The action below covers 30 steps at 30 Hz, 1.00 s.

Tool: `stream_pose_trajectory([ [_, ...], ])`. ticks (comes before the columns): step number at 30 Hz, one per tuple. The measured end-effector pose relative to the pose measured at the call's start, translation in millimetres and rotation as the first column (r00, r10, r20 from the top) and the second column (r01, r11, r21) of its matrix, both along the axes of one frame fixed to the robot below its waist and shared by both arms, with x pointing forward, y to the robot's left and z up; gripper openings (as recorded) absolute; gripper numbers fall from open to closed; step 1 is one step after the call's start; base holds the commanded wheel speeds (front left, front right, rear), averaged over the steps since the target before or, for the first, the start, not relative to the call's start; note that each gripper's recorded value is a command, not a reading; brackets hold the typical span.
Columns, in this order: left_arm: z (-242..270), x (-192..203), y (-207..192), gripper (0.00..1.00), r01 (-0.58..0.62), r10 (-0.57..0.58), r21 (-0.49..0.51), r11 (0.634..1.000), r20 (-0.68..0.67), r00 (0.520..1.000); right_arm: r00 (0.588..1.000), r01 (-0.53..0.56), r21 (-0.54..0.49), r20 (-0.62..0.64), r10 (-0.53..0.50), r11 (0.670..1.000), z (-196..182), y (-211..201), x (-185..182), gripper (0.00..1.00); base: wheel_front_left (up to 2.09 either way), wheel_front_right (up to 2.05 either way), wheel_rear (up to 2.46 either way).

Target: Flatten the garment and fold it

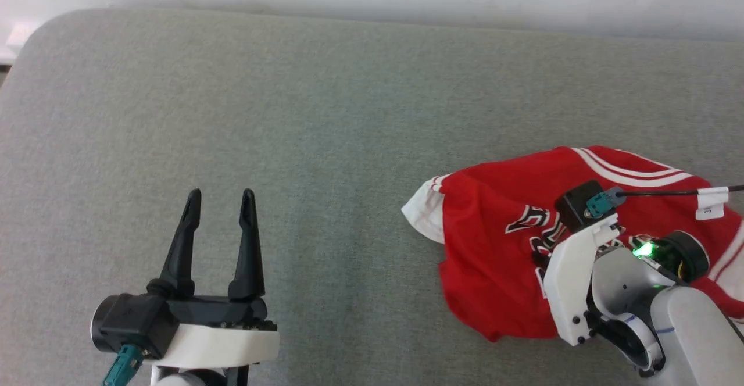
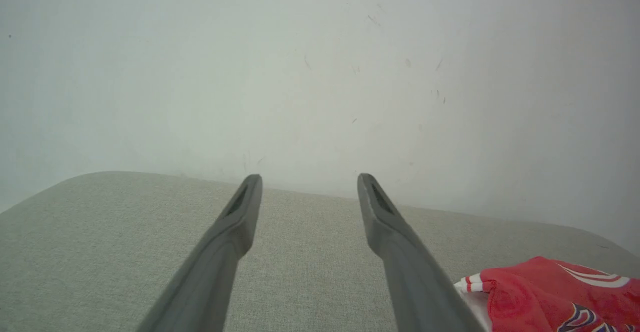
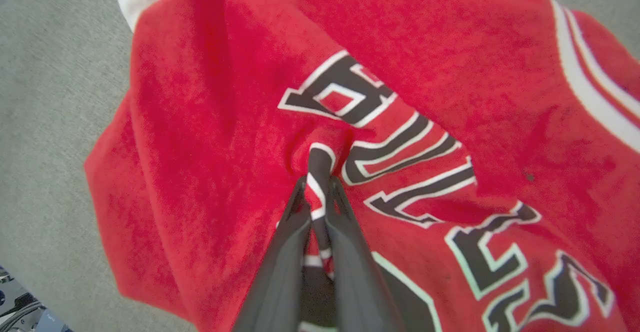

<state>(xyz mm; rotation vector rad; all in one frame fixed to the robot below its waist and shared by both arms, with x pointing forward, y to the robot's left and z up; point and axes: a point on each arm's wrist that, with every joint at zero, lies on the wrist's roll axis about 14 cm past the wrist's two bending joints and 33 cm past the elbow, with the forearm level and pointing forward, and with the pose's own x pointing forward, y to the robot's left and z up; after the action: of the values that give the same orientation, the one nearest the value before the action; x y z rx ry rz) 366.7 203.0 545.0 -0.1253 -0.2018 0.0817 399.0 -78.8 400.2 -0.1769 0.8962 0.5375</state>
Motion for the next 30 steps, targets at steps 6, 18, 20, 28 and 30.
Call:
stream_pose_trajectory([
  [6, 7.6, 0.1, -12.4, 1.00, 0.040, -0.040, -0.008, 0.999, 0.027, 0.999, 1.000, -0.001, 0.056, -0.013, 0.002, 0.998, 18.1, -1.5, -29.2, 0.00, 0.00, 0.00, 0.00],
  [18, 5.1, -6.9, -19.9, 1.00, 0.063, -0.062, -0.013, 0.998, 0.018, 0.998, 0.960, 0.094, 0.015, -0.268, -0.086, 0.995, -17.0, -40.3, -128.5, 0.00, 0.00, 0.00, 0.00],
  [20, 5.3, -7.7, -20.0, 1.00, 0.063, -0.063, -0.011, 0.998, 0.019, 0.998, 0.962, 0.105, 0.009, -0.254, -0.099, 0.994, -19.1, -41.6, -128.0, 0.00, 0.00, 0.00, 0.00],
  [28, 8.5, -11.9, -22.2, 1.00, 0.070, -0.069, -0.005, 0.998, 0.028, 0.997, 0.985, 0.147, 0.080, -0.106, -0.138, 0.986, -3.1, -33.6, -104.2, 1.00, 0.00, 0.00, 0.00],
  [30, 8.0, -13.5, -23.7, 1.00, 0.074, -0.073, -0.005, 0.997, 0.026, 0.997, 0.984, 0.179, 0.128, -0.005, -0.180, 0.975, 15.7, -34.9, -83.8, 1.00, 0.00, 0.00, 0.00],
])
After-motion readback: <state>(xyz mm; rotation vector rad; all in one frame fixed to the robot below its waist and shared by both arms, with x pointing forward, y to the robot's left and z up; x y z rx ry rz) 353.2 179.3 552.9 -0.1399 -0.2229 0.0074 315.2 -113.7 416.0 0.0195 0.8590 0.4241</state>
